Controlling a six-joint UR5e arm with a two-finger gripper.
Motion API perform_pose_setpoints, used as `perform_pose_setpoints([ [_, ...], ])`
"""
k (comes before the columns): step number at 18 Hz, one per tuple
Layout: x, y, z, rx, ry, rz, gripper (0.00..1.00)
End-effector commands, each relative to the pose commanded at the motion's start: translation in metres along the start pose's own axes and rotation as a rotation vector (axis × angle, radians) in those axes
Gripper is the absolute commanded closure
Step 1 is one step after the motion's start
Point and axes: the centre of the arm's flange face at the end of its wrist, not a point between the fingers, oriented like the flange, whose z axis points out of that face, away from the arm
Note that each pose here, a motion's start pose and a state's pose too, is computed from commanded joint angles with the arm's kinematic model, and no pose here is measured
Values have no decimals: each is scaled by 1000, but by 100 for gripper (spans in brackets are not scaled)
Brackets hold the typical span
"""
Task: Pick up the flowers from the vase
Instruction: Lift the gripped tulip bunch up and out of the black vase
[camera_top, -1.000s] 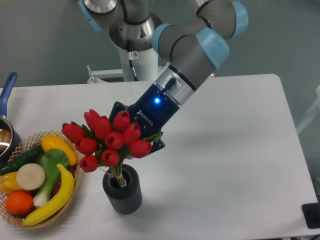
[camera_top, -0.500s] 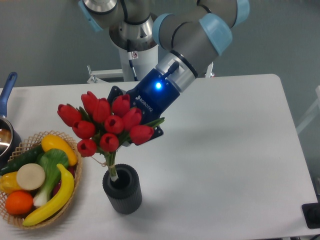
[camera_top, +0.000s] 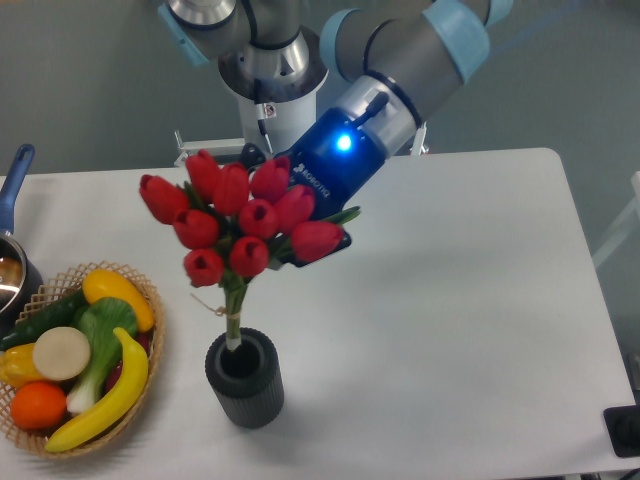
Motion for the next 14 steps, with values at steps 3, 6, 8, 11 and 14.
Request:
perform_pose_setpoints([
  [3, -8, -9, -8, 5, -18, 17, 55],
  [6, -12, -10, -16, 9, -34, 30, 55],
  [8, -16, -9, -21, 11, -42, 29, 55],
  [11, -15, -10, -21, 11, -43, 29, 55],
  [14, -16, -9, -21, 10, -42, 26, 55],
])
